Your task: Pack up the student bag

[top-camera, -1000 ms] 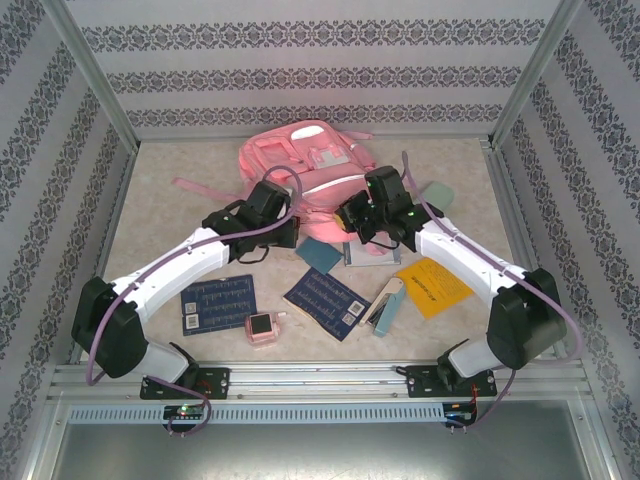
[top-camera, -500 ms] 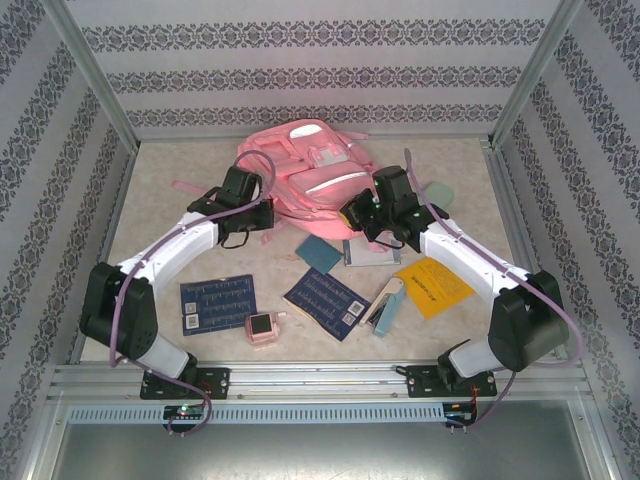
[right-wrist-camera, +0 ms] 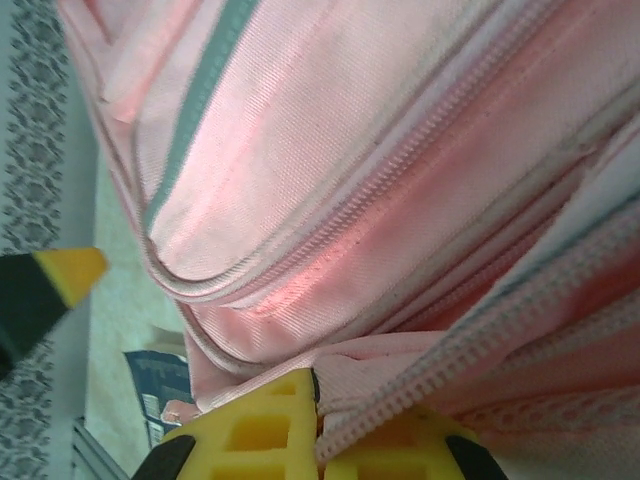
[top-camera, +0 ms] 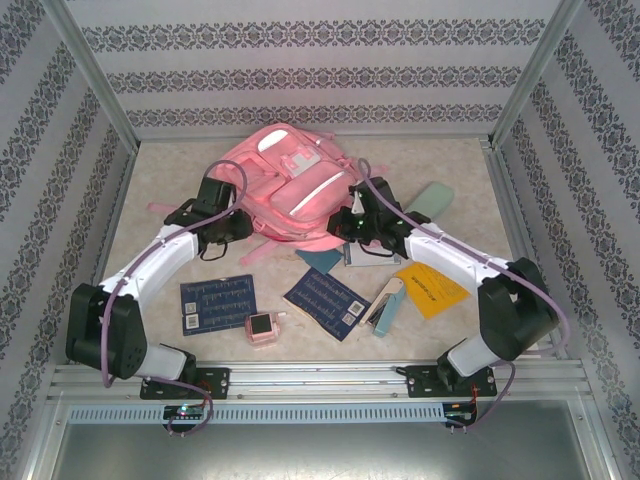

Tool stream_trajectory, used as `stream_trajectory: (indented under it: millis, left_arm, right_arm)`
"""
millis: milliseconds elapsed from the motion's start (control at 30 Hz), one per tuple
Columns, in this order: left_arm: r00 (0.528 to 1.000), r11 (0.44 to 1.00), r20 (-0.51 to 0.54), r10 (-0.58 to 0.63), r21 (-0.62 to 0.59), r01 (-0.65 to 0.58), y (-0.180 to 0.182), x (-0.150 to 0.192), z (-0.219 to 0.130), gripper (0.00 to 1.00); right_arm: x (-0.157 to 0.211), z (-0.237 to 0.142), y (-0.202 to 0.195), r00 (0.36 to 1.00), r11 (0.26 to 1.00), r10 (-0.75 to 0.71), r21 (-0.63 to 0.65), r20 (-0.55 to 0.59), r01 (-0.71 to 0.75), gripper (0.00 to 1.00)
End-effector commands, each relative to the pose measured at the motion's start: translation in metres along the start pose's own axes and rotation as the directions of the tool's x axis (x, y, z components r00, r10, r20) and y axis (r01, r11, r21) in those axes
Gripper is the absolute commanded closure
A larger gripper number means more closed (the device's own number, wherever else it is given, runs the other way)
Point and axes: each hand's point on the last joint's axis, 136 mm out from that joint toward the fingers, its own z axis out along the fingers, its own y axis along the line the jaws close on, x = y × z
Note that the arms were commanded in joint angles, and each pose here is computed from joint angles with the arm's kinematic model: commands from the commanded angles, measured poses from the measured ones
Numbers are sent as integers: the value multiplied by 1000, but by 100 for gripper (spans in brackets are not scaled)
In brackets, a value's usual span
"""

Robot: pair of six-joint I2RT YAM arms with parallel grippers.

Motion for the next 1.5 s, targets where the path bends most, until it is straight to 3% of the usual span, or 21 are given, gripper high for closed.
stream_trajectory:
  millis: [0, 33, 100, 167, 233, 300, 533, 700, 800, 967, 1033, 1167, 1300, 1467]
  left_arm:
    - [1000, 999, -1, -15, -34, 15, 13, 7, -12, 68]
    - [1000, 1000, 10, -11, -29, 12, 12, 5, -17, 66]
    - [1000, 1000, 18, -1, -28, 2, 12, 5, -25, 64]
    - [1000, 1000, 23, 19, -24, -18, 10, 4, -33, 63]
    - [999, 999, 20, 30, -24, -30, 10, 5, -40, 60]
    - [998, 998, 2, 56, -11, -56, 6, 7, -46, 60]
    - [964, 965, -64, 259, 58, -256, -26, 21, -45, 52]
    - [940, 942, -98, 327, 115, -315, -57, 16, -40, 50]
    - [952, 952, -68, 299, 97, -292, -55, 10, -41, 47]
    - [978, 979, -44, 202, 23, -202, -25, 8, -27, 46]
    - [988, 989, -49, 149, 33, -147, -18, 7, -22, 45]
    - [997, 994, -21, 74, 84, -72, -12, -4, -25, 45]
    - [999, 993, 6, 45, 108, -46, -10, -8, -30, 45]
    - [999, 991, 10, 40, 129, -41, -14, -8, -32, 44]
  right_arm:
    - [-7, 9, 18, 992, 993, -105, -52, 64, 108, 97]
    - [-2, 13, 18, 993, 993, -109, -48, 54, 112, 96]
    - [4, 20, 14, 991, 991, -132, -18, 34, 133, 77]
    - [7, 19, 12, 982, 983, -185, 24, 32, 184, 68]
    - [6, 11, 6, 974, 973, -223, 76, 46, 219, 49]
    - [6, 1, 4, 967, 965, -249, 100, 47, 244, 40]
    - [9, -28, -7, 925, 910, -380, 191, 23, 369, 43]
    - [22, -42, 11, 880, 874, -474, 109, -14, 473, 46]
    - [44, -50, 32, 773, 773, -634, 30, -3, 634, 43]
    - [98, -58, 77, 491, 449, -850, -223, 194, 865, 36]
    - [115, -58, 92, 405, 331, -885, -302, 228, 894, 34]
    - [167, -47, 105, 154, 40, -950, -384, 271, 923, 27]
    - [202, -28, 108, 45, -76, -966, -445, 255, 892, 25]
    - [228, -5, 118, 1, -122, -968, -477, 250, 870, 22]
